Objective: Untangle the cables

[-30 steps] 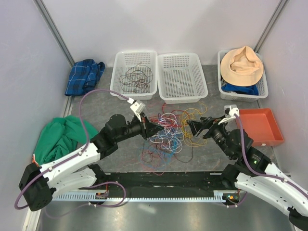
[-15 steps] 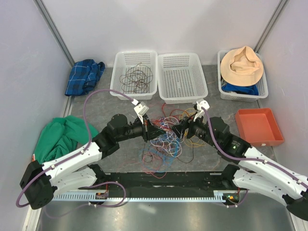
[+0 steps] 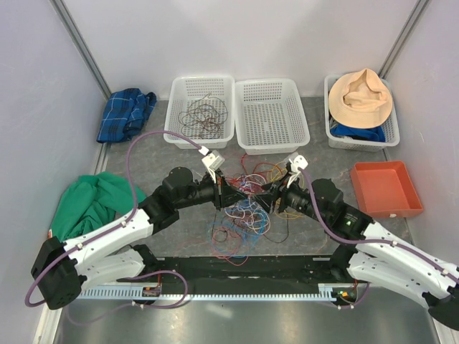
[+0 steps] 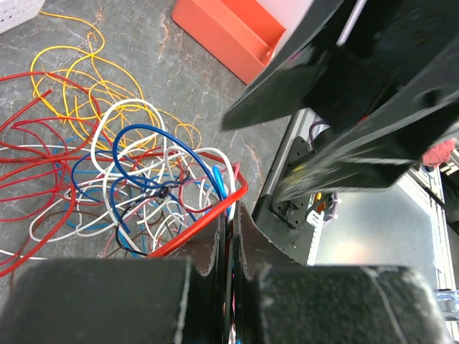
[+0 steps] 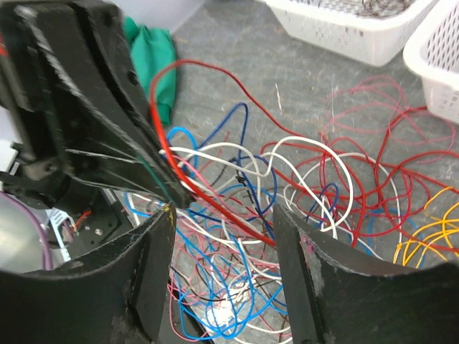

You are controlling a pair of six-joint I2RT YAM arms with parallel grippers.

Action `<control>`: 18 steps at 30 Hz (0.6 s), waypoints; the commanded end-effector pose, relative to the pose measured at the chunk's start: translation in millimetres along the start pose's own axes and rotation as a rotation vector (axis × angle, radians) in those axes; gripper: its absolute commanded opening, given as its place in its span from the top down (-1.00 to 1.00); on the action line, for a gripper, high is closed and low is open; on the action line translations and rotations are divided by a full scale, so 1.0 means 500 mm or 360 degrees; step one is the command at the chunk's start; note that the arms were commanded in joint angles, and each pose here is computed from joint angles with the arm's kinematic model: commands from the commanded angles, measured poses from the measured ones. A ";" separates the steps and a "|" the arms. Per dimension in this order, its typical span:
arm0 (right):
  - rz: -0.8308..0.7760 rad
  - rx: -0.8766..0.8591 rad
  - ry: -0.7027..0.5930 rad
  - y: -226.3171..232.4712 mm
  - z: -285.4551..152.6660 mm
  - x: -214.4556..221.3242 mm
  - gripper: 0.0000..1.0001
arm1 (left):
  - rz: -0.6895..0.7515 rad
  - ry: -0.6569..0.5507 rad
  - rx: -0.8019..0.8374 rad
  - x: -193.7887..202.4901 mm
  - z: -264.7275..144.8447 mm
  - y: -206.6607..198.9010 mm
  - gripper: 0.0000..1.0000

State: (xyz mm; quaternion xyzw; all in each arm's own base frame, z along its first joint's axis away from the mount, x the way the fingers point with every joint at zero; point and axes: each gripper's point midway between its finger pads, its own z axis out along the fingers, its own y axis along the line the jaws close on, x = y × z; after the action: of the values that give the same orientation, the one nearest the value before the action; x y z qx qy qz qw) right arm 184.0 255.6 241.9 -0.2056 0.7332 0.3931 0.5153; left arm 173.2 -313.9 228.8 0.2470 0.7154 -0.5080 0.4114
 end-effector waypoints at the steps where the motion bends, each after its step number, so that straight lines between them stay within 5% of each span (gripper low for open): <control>1: -0.0017 -0.0051 -0.0076 0.009 0.019 -0.013 -0.25 | 0.0085 -0.0083 0.0074 -0.046 0.003 -0.029 0.96; 10: -0.0009 -0.0071 -0.0134 0.014 0.051 -0.032 -0.01 | 0.0048 -0.0059 0.0115 -0.029 0.002 -0.034 0.97; 13: -0.0006 -0.0077 -0.0121 0.014 0.063 -0.026 0.24 | 0.0029 -0.0048 0.0135 -0.021 0.005 -0.034 0.97; 18: 0.0002 -0.0009 -0.0174 0.002 0.048 -0.043 0.98 | 0.0007 -0.0036 0.0092 -0.017 0.004 -0.025 0.97</control>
State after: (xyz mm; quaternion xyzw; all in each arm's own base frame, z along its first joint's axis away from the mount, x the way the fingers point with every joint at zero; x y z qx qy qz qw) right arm 198.9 277.7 227.4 -0.2098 0.7315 0.3984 0.5120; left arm 175.6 -313.9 223.3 0.2444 0.7210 -0.5050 0.4067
